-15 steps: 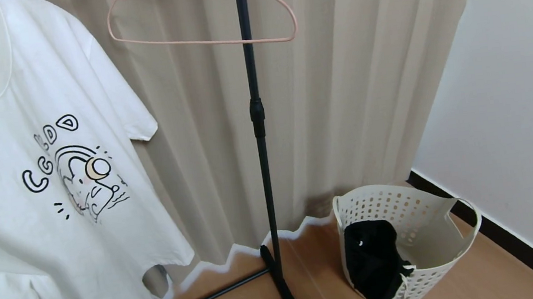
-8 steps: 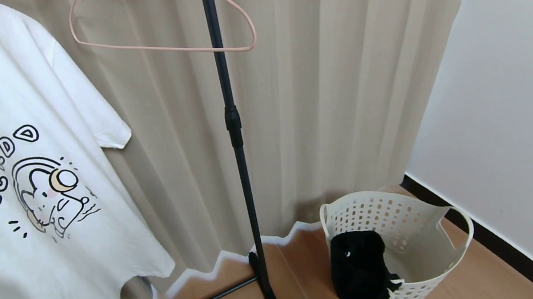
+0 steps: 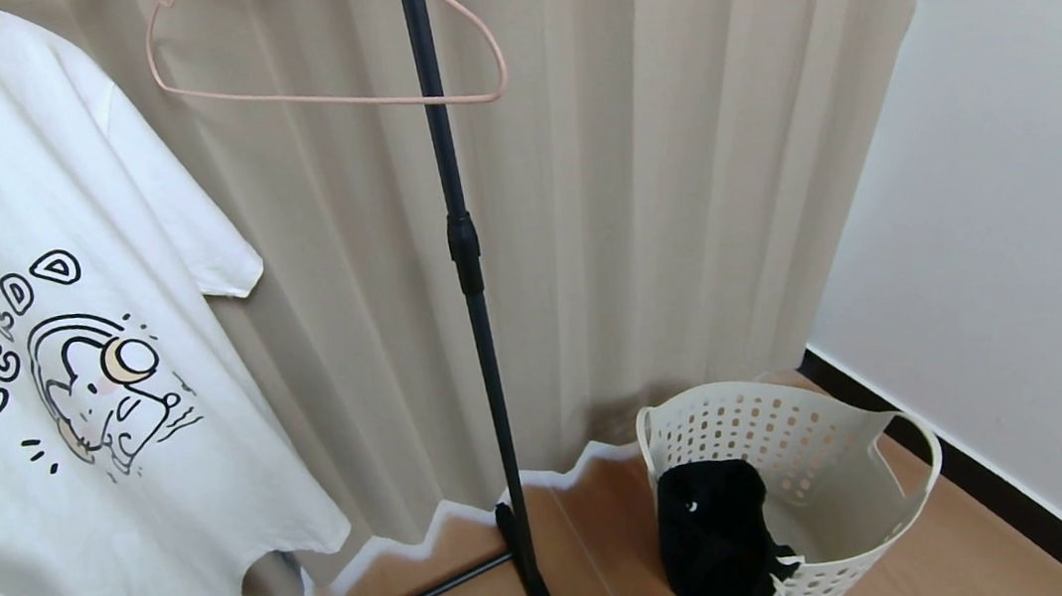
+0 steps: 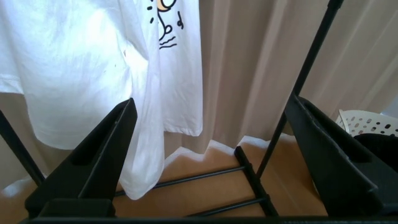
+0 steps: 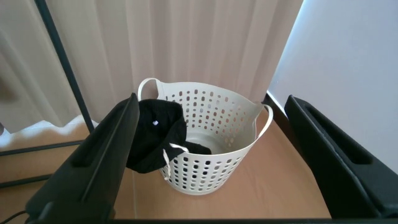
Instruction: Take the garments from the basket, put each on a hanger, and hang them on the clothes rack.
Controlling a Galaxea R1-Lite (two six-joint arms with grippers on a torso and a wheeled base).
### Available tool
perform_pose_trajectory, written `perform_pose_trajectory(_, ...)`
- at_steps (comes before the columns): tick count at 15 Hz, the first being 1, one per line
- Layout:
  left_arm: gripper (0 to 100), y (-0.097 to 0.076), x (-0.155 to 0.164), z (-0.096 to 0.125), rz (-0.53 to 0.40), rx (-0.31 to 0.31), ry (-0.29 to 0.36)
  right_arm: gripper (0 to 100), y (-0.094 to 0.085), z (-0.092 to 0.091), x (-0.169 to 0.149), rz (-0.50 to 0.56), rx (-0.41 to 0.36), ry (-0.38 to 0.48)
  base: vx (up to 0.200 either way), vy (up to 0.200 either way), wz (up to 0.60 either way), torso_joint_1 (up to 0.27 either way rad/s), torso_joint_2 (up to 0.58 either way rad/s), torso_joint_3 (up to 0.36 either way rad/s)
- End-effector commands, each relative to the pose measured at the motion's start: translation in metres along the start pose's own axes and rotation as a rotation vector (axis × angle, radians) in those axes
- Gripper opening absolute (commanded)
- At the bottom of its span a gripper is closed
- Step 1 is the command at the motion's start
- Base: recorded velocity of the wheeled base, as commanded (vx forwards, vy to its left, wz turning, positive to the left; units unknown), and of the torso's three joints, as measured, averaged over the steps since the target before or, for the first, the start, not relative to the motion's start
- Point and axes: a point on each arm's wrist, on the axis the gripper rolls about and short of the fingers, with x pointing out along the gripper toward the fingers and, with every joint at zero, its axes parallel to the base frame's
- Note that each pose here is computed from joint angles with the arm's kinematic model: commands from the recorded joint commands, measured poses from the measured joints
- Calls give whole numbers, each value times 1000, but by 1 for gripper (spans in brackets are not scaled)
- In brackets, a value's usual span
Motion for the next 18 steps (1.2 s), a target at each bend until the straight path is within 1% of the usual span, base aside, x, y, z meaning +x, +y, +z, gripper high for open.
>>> perform_pose_trajectory(1, 100, 0, 0, 0, -2, 0, 1, 100, 0, 0, 0, 1, -1, -1, 0, 0, 0, 0, 0, 0)
perform_pose_trajectory(6, 100, 0, 0, 0, 3, -4, 1, 100, 0, 0, 0, -1, -1, -2, 0, 0, 0, 1, 0, -22)
perform_pose_trajectory(18, 100, 0, 0, 0, 0, -3, 1, 100, 0, 0, 0, -1, 0, -2, 0, 0, 0, 4, 4, -187)
